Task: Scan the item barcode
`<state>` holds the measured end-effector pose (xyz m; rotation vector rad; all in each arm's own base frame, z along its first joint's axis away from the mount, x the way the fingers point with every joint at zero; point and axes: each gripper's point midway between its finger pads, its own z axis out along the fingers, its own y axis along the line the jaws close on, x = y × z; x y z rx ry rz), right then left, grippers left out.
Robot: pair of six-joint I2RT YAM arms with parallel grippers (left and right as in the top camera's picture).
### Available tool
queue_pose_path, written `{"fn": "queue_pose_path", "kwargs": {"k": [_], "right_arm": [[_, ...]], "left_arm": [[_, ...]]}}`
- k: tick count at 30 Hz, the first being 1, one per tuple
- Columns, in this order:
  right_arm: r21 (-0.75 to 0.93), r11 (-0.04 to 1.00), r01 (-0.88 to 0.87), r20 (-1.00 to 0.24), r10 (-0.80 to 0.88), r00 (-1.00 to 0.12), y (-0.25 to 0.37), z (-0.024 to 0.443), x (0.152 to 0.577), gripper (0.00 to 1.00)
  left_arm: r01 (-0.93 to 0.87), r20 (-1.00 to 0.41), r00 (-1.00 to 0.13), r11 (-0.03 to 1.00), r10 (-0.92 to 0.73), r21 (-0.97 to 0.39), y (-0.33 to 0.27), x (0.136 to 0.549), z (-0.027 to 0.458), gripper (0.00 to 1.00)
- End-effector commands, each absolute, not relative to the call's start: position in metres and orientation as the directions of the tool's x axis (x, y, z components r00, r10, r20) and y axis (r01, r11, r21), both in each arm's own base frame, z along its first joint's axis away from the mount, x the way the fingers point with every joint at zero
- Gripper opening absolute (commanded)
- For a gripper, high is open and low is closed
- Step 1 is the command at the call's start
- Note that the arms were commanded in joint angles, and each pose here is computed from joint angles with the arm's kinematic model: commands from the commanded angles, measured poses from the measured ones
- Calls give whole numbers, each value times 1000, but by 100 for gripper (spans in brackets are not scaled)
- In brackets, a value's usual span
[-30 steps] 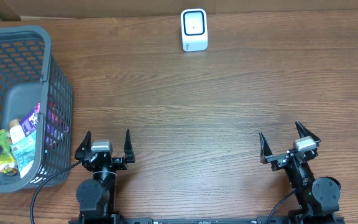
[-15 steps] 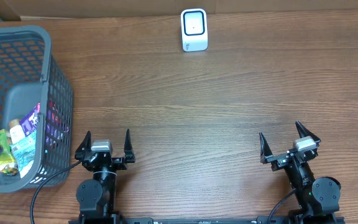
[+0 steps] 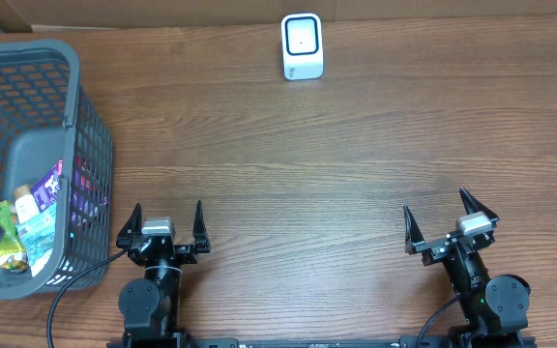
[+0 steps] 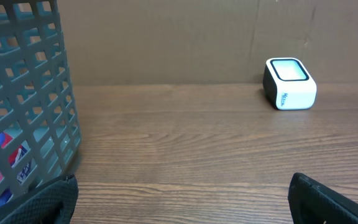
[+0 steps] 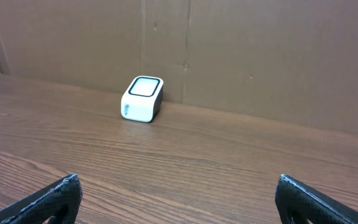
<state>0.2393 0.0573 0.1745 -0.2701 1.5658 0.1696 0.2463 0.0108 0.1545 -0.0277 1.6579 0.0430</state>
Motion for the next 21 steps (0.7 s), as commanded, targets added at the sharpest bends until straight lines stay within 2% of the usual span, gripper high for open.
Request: {"fn": "queue_pose_path", "kwargs": {"k": [1,15,21], "right_arm": [[-69,956,-286,-998,-67,18,60,175,239,100],[-70,956,-286,-998,-66,24,60,177,239,100],[-76,956,-284,-996,-60,65,60,187,238,100]], "left_arm": [[-44,-995,-92,999,27,31,11,246,153,100],[-41,-995,-92,999,27,31,10,246,153,100],[-71,-996,-83,997,27,33,16,246,155,100]]}}
